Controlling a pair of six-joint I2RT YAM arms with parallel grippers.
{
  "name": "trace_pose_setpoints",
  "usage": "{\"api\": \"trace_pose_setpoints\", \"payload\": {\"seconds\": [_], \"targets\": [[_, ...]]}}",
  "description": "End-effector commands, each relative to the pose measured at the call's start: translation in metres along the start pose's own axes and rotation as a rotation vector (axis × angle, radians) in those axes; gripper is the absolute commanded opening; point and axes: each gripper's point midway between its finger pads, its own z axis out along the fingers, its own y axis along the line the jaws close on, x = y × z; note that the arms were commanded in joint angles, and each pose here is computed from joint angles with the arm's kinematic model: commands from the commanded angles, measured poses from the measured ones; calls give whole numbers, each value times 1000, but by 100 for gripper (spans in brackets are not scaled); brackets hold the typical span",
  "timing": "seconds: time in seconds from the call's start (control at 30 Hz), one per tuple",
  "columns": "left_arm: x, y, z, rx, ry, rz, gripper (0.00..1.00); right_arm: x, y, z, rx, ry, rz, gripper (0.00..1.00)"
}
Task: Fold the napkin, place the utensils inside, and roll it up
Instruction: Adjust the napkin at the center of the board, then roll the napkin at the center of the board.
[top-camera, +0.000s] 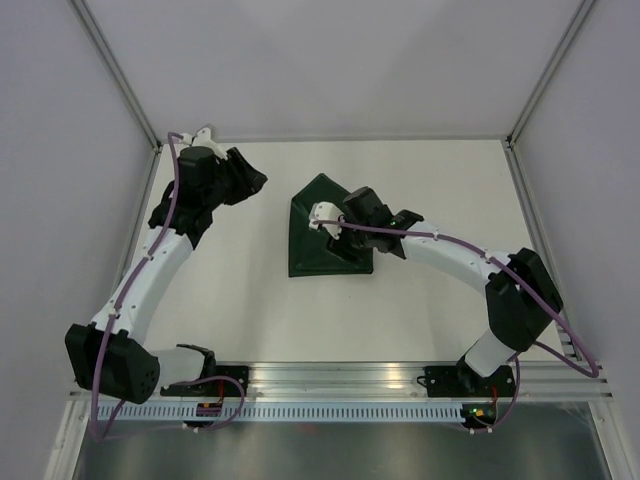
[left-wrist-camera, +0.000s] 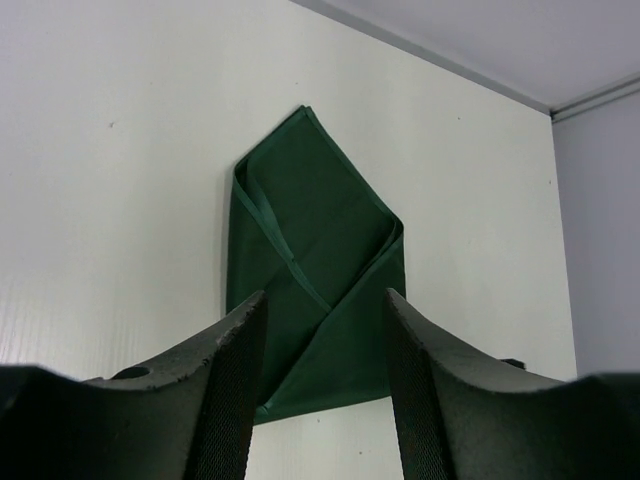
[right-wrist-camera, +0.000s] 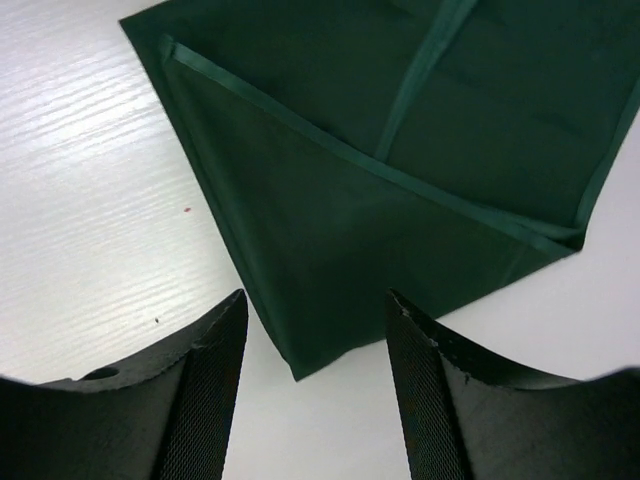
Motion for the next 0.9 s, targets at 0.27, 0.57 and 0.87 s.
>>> {"api": "trace_pose_setpoints", "payload": {"seconds": [0.27,0.57,0.87], "targets": [[-2,-13,-42,66,-26,58,57,6,29,34,64,47,-220,66],[2,-10,-40,58,-11,66,57,11,40,45,71,62,-263,70],[6,-7,-36,52,1,70,57,18,36,55,95,84,-285,70]]}}
